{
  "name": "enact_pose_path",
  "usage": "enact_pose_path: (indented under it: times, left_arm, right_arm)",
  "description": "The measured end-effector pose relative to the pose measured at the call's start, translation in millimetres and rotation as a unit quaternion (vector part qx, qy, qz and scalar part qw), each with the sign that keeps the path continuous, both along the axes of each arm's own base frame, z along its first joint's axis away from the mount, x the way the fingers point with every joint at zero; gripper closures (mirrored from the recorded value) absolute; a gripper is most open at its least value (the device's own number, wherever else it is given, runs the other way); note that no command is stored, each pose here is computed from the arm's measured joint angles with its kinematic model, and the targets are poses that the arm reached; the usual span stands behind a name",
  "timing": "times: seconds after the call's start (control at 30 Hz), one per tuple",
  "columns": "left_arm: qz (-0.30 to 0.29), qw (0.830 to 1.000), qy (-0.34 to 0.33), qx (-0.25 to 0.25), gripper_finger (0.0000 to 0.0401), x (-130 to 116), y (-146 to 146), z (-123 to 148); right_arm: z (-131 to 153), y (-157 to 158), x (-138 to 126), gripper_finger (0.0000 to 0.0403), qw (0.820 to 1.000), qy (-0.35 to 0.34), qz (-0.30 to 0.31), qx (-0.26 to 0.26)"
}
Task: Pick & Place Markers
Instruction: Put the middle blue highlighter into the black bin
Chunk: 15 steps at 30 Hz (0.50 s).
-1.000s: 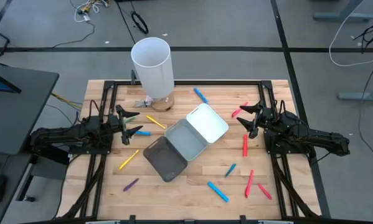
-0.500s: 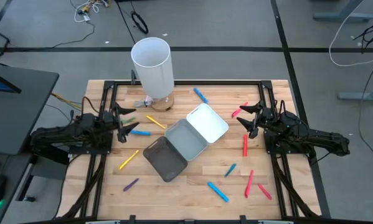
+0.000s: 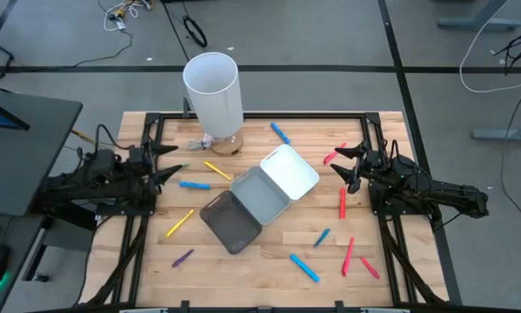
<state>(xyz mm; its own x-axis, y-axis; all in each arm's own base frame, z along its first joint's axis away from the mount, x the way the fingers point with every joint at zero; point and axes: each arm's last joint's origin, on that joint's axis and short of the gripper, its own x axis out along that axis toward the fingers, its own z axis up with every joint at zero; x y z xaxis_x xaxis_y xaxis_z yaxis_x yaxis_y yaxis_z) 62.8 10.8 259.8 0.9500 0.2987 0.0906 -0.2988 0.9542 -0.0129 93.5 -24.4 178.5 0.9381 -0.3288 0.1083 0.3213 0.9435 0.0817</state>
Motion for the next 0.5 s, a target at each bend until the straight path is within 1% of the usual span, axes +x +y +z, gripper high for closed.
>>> enact_pose_path:
  times: [0.1,0.2,0.37,0.5]
  left_arm:
    - [-0.002,1.000,0.000,-0.014,0.0096,-0.2,0.0,9.1]
    - [-0.005,1.000,0.002,-0.015,0.0096,0.3,-0.2,19.6]
    - [-0.009,0.999,0.017,-0.038,0.0096,6.4,0.0,35.5]
    - [-0.008,0.998,0.042,-0.042,0.0096,13.5,0.4,49.5]
  right_arm:
    - [-0.1,0.0,0.0,0.0101,1.000,0.000,0.000,0.000]
    - [0.0,0.0,0.0,0.0101,1.000,0.000,0.000,0.000]
    - [0.0,0.0,0.0,0.0101,1.000,0.000,0.000,0.000]
    - [0.0,0.0,0.0,0.0101,1.000,0.000,0.000,0.000]
